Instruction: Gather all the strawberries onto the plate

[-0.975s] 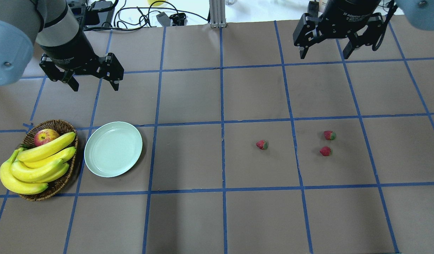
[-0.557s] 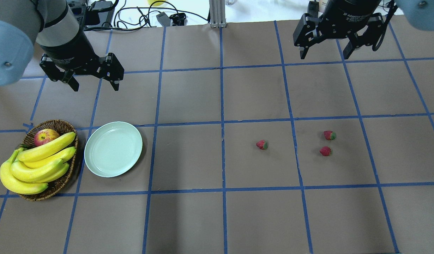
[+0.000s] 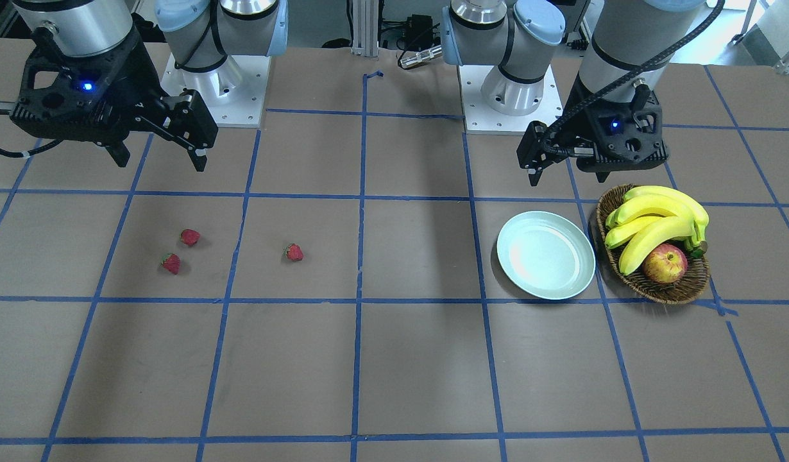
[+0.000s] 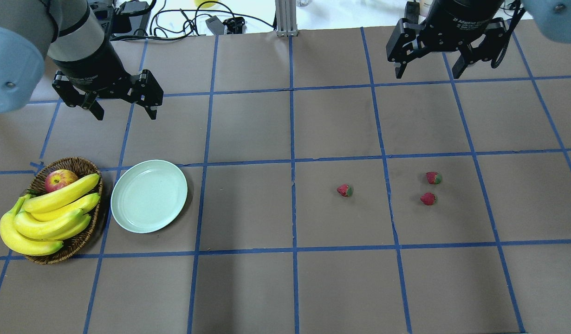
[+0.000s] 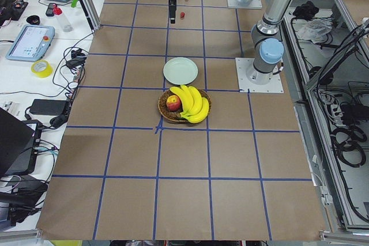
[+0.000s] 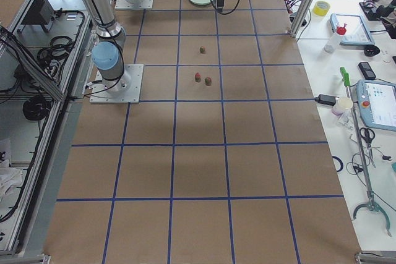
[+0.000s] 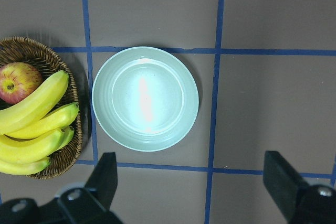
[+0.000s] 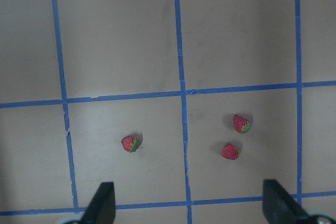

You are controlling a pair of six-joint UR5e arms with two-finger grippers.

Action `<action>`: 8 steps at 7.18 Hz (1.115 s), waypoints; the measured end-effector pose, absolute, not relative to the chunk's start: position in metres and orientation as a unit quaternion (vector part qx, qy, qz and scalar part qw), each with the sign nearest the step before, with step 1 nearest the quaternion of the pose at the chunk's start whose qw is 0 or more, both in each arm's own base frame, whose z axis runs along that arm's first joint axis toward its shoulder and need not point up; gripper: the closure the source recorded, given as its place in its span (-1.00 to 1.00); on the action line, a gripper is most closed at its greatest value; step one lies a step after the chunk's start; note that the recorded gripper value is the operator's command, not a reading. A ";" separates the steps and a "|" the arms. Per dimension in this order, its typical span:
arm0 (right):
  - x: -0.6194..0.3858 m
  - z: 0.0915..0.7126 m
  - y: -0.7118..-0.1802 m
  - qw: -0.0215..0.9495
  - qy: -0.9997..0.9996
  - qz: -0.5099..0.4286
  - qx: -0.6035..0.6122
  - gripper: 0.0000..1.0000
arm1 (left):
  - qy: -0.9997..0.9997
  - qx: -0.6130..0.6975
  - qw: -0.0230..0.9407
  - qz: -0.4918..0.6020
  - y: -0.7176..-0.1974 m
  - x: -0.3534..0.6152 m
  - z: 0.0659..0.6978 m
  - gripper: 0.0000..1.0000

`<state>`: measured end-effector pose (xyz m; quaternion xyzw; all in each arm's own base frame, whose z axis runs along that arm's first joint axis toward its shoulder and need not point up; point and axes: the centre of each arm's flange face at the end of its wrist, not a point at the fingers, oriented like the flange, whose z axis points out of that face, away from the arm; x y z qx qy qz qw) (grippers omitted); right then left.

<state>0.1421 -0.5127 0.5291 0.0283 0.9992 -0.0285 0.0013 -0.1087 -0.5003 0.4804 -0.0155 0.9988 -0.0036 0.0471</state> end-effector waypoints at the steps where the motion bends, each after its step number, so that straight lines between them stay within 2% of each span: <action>1: 0.142 0.529 -0.513 0.001 0.999 -0.029 0.028 -1.00 | 0.999 -0.015 0.047 -0.004 -0.500 -0.109 0.481 -1.00; 5: 0.141 0.534 -0.514 0.002 0.999 -0.034 0.031 -1.00 | 0.999 -0.015 0.047 -0.005 -0.500 -0.108 0.481 -1.00; 8: 0.143 0.524 -0.508 0.006 0.999 0.008 0.043 -1.00 | 0.999 -0.015 0.047 -0.005 -0.501 -0.109 0.481 -1.00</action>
